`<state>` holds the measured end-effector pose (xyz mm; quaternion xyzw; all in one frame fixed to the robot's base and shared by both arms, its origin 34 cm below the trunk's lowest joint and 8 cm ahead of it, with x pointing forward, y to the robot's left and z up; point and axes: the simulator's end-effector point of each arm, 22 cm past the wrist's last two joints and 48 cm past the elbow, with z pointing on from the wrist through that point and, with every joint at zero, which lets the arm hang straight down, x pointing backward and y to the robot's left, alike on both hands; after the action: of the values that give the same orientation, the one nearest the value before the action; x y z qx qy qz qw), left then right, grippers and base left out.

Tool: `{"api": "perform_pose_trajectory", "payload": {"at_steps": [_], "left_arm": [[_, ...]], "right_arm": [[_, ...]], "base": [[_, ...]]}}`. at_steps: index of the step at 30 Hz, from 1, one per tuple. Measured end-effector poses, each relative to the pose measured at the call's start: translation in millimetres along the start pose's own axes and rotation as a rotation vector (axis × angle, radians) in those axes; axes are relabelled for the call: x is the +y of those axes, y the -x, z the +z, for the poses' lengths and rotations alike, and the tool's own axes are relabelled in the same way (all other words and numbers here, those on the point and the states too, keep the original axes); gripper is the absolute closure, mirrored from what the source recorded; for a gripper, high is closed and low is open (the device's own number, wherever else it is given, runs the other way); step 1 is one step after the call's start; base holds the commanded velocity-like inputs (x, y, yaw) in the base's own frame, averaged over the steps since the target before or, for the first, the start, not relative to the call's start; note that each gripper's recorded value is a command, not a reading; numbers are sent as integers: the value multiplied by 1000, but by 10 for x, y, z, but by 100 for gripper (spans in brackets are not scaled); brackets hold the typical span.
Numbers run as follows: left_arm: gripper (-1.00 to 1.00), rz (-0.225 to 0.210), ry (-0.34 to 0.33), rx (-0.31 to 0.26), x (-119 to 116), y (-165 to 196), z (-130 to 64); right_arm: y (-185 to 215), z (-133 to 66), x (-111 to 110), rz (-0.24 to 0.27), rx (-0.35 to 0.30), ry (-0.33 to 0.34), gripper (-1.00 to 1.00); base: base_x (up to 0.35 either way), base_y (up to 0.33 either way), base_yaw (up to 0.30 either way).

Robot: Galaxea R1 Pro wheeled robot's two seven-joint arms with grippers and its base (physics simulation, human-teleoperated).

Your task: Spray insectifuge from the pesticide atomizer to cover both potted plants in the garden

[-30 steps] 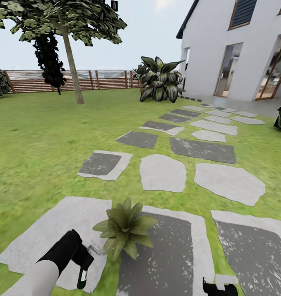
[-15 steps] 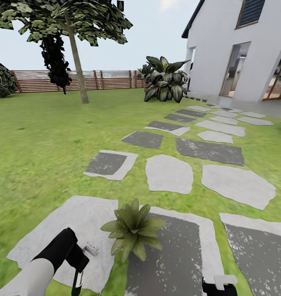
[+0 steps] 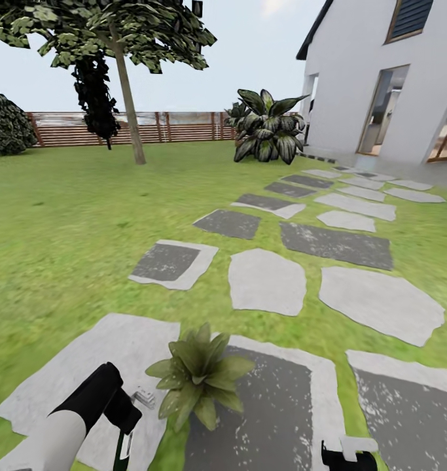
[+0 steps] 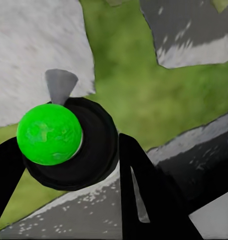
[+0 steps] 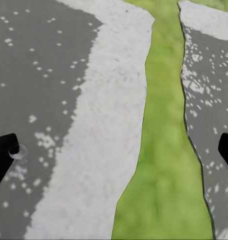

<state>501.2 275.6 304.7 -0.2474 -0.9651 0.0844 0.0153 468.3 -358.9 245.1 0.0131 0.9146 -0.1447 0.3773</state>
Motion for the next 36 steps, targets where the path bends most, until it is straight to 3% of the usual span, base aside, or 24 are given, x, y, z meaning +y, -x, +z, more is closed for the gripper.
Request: {"api": "perform_pose_trajectory", "payload": {"at_steps": [4, 8, 10, 13, 25, 36], "left_arm": [[100, -22, -23, 8, -57, 7, -27], [100, -14, -86, 14, -179, 12, -62], [100, 0, -82, 29, -175, -11, -65], [100, 20, -70, 49, -186, -25, -54], [100, 9, -62, 56, -138, -51, -69], [100, 3, -59, 61, -129, -69, -67]], "right_arm": [[-2, 0, -10, 0, 0, -1, -100], [1, 3, -21, -1, -1, -3, -100], [-2, 6, -44, -2, -1, -6, -100], [-10, 11, -75, -6, 0, -9, -100], [-2, 7, -27, -3, -1, -3, -100], [-1, 3, -12, -1, -1, -1, -100]], "base": [[300, -121, 246], [257, -171, 54], [56, -247, 7], [-171, -230, 1], [-264, -196, 43], [-26, -262, 182]]}}
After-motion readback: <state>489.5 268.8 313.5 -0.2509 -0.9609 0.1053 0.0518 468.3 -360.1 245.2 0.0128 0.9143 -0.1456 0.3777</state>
